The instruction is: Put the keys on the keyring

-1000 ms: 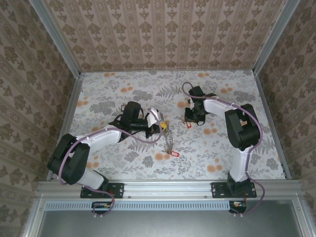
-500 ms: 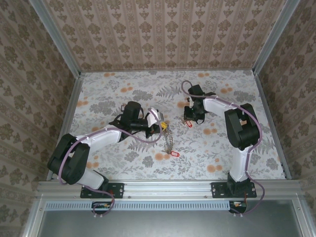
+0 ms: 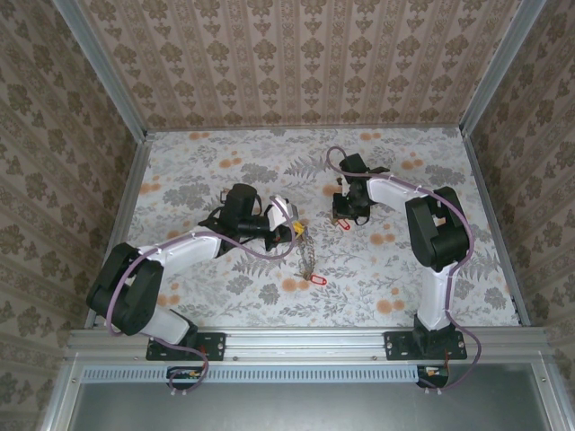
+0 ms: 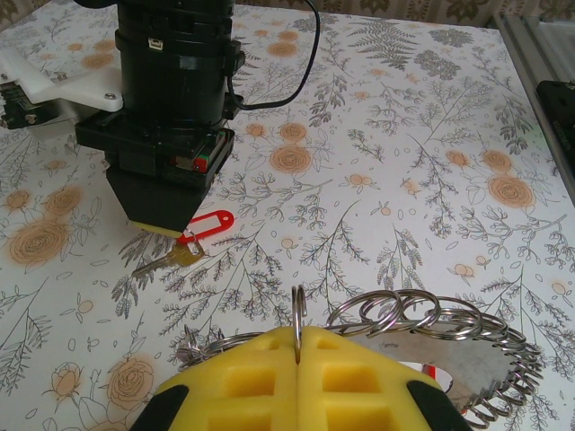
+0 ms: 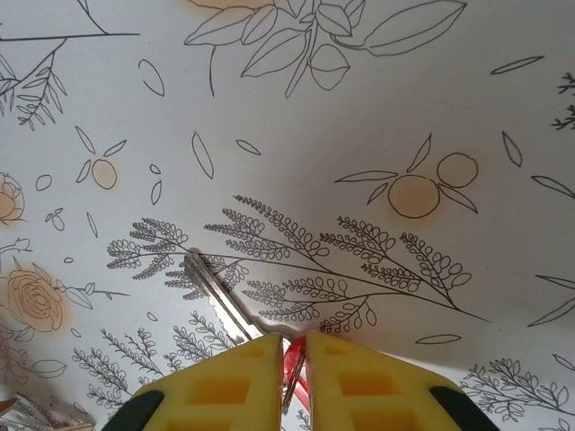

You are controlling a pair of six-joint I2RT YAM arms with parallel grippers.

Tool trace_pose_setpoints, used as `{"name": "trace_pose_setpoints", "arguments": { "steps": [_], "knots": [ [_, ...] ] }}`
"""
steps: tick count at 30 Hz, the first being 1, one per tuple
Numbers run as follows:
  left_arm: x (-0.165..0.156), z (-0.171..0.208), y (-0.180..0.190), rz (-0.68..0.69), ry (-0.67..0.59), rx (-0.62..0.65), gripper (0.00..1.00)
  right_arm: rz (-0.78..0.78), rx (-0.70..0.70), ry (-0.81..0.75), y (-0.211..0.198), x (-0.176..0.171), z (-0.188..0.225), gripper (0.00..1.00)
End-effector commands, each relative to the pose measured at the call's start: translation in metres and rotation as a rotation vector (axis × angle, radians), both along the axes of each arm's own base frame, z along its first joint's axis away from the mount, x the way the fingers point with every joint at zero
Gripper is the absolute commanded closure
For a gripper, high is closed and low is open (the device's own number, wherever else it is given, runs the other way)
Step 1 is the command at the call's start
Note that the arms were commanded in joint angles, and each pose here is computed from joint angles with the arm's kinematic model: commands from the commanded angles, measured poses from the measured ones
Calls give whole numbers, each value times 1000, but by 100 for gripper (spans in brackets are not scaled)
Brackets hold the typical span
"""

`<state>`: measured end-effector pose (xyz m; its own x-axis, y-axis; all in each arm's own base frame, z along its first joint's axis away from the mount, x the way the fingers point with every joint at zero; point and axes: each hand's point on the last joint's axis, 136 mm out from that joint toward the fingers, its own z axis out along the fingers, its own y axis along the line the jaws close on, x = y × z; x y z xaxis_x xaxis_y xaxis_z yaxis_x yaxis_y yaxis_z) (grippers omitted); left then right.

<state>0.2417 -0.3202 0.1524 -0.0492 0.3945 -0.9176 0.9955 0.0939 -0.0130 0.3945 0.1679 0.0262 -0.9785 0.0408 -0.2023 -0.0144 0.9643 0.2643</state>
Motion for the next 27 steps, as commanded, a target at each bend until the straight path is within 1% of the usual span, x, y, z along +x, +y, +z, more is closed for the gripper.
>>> {"name": "trace_pose_setpoints", "arguments": {
  "steps": [1, 10, 20, 26, 27],
  "knots": [
    [-1, 15, -6, -28, -20, -34, 100, 11, -44, 18, -3, -3, -1, 85],
    [0, 16, -6, -26, -22, -34, 100, 21, -64, 32, -3, -6, -5, 84],
    [0, 15, -6, -25, -20, -32, 100, 13, -45, 38, 1, -3, -7, 83],
    [0, 15, -6, -25, -18, -32, 100, 18, -46, 32, 1, -3, -5, 86],
    [0, 15, -6, -24, -20, -31, 100, 19, -49, 27, 1, -3, -4, 90]
  ]
}}
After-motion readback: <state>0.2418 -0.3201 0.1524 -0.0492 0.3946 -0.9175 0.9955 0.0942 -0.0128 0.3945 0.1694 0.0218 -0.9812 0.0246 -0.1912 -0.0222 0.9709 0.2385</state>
